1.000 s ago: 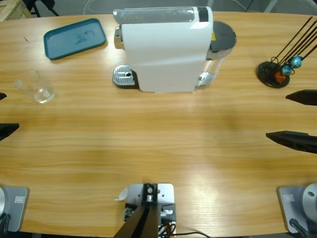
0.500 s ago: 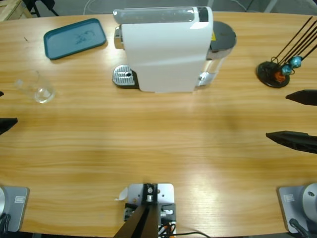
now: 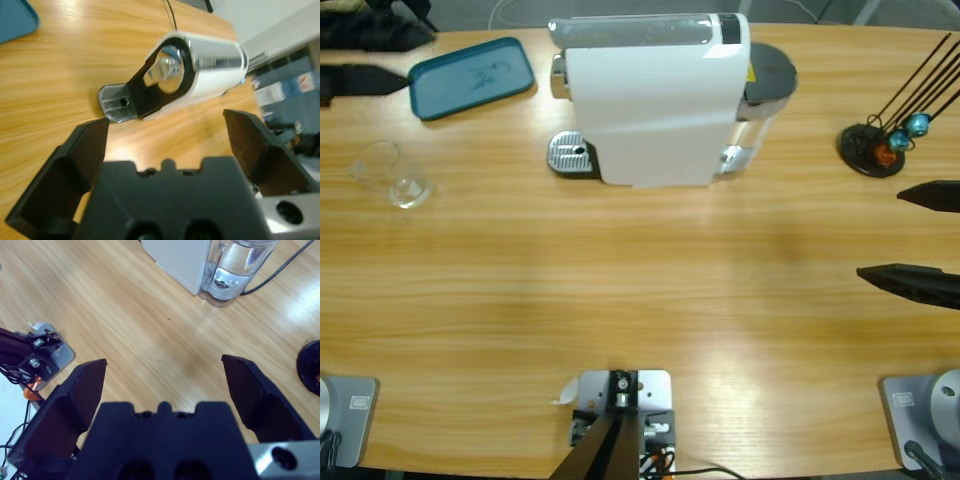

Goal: Pour coffee

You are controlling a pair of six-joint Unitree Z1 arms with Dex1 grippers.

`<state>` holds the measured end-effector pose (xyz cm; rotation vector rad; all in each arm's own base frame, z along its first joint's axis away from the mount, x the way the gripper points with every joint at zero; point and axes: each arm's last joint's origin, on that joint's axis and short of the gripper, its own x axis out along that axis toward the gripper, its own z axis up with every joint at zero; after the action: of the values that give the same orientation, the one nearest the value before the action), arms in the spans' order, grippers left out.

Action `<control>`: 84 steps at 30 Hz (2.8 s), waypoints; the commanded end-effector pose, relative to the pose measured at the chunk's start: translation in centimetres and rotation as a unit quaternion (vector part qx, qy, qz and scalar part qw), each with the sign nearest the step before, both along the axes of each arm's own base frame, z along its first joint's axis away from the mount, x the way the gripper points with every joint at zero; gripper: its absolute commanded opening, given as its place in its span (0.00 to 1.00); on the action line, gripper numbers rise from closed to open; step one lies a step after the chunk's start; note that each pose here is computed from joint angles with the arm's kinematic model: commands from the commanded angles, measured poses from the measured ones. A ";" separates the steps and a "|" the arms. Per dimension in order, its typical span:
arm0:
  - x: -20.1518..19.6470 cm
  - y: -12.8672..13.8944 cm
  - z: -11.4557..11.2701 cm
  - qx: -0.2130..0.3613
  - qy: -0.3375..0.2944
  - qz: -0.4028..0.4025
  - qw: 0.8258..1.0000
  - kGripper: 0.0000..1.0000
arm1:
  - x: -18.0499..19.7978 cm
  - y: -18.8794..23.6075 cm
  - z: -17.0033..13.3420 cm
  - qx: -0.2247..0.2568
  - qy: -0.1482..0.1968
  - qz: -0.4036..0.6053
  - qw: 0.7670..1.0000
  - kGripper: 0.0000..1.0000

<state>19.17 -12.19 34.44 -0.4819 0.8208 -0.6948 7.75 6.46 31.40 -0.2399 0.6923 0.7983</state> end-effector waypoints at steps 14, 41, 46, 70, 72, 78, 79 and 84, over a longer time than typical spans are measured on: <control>11.6 -7.7 -5.0 -0.085 0.140 -0.106 0.981 0.73 | 1.0 0.3 0.1 -0.012 -0.002 -0.018 1.000 1.00; 10.8 -8.0 -3.6 -0.094 0.116 -0.118 0.982 0.00 | 0.8 0.1 0.1 -0.010 -0.006 -0.021 1.000 1.00; 10.1 -8.5 0.0 -0.124 0.055 -0.134 0.982 0.00 | 0.6 -0.1 0.2 -0.009 -0.011 -0.029 0.999 1.00; -0.5 -5.1 1.5 0.047 -0.285 -0.224 0.931 0.95 | 3.3 -3.2 -1.0 -0.006 0.012 -0.366 0.931 0.99; -1.6 -3.8 0.6 0.081 -0.288 -0.201 0.933 0.96 | 4.1 -3.8 -1.8 0.003 0.009 -0.401 0.916 0.96; -3.0 -2.2 -3.0 0.158 -0.232 -0.208 0.937 1.00 | 7.7 -4.5 -6.3 0.011 0.020 -0.455 0.890 0.93; -3.1 -2.2 -3.6 0.160 -0.221 -0.206 0.940 1.00 | 8.0 -4.6 -7.1 0.017 0.014 -0.459 0.888 0.93; -2.7 -1.8 -6.4 0.215 -0.189 -0.194 0.938 1.00 | 9.9 -4.7 -9.2 0.027 0.013 -0.464 0.885 0.93</control>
<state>16.84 -14.81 31.67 0.1329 0.5667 -0.9937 15.61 2.00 25.91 0.1446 0.6542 -0.0715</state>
